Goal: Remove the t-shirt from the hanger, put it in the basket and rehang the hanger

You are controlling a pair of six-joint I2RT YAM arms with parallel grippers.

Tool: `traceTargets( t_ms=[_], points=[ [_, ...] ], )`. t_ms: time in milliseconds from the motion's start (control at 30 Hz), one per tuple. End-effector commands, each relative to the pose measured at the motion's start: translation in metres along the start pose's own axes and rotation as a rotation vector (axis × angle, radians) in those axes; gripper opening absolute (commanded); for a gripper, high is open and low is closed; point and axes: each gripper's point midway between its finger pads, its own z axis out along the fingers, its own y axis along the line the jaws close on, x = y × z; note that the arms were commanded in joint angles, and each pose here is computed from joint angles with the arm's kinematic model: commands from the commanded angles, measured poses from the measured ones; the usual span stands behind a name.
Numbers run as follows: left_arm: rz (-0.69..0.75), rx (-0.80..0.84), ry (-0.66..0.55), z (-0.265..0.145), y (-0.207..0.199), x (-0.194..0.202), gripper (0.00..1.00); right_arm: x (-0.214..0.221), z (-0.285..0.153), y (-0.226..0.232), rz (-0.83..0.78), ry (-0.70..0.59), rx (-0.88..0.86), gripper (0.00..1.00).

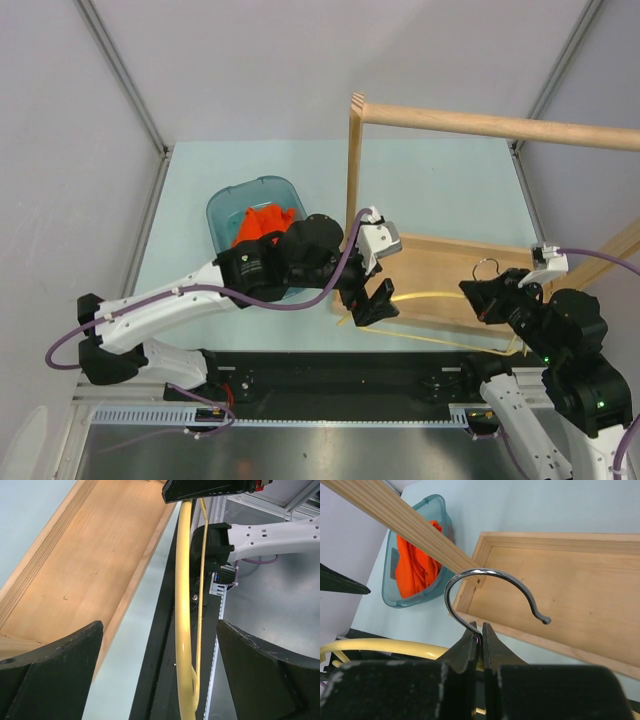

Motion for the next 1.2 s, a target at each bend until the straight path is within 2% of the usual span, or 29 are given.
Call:
traceTargets(
  t_ms=[0,167,300,333,400,433,500,533,567,600,633,733,800,833,1000,1167],
  points=[
    [0.034,0.059,-0.026,-0.011,-0.014,-0.018,1.0,-0.019,-0.002,0.015,-0.02,-0.076,-0.072,0.0],
    [-0.021,0.094,0.054,-0.004,-0.019,0.003,0.99,-0.023,-0.003,0.019,-0.013,-0.096,-0.086,0.0],
    [-0.068,0.107,0.098,-0.001,-0.022,0.014,0.89,-0.026,-0.006,0.019,-0.005,-0.118,-0.086,0.0],
    [-0.076,0.108,0.1,-0.001,-0.023,0.014,0.75,-0.026,-0.006,0.02,-0.004,-0.12,-0.089,0.0],
    [-0.104,0.103,0.085,-0.003,-0.024,0.011,0.55,-0.027,-0.007,0.02,0.005,-0.127,-0.088,0.0],
    [-0.111,0.093,0.069,-0.004,-0.023,0.007,0.33,-0.028,-0.007,0.019,0.01,-0.133,-0.083,0.01],
    [-0.111,0.073,0.029,-0.013,-0.021,-0.001,0.14,-0.031,-0.009,0.016,0.032,-0.151,-0.063,0.21],
    [-0.116,0.051,-0.004,-0.017,-0.018,-0.008,0.0,-0.031,-0.01,0.015,0.043,-0.155,-0.053,0.32],
    [-0.116,-0.008,-0.032,-0.021,-0.009,-0.013,0.01,-0.034,-0.01,0.011,0.059,-0.168,-0.031,0.5],
    [-0.12,-0.051,-0.054,-0.025,-0.002,-0.015,0.0,-0.035,-0.012,0.009,0.07,-0.175,-0.015,0.6],
    [-0.13,-0.091,-0.099,-0.039,0.002,-0.024,0.0,-0.038,-0.014,0.003,0.082,-0.197,0.022,0.74],
    [-0.149,-0.218,-0.204,-0.07,0.02,-0.038,0.0,-0.045,-0.026,-0.017,0.143,-0.261,0.14,0.9],
    [-0.159,-0.286,-0.256,-0.086,0.031,-0.04,0.0,-0.047,-0.033,-0.025,0.176,-0.294,0.181,0.96],
    [-0.165,-0.295,-0.328,-0.106,0.03,-0.051,0.0,-0.051,-0.039,-0.031,0.193,-0.33,0.213,0.99],
    [-0.196,-0.382,-0.485,-0.149,0.042,-0.064,0.0,-0.06,-0.069,-0.038,0.26,-0.47,0.222,1.0],
    [-0.243,-0.395,-0.581,-0.172,0.042,-0.084,0.0,-0.062,-0.076,-0.034,0.273,-0.499,0.182,0.98]
  ],
)
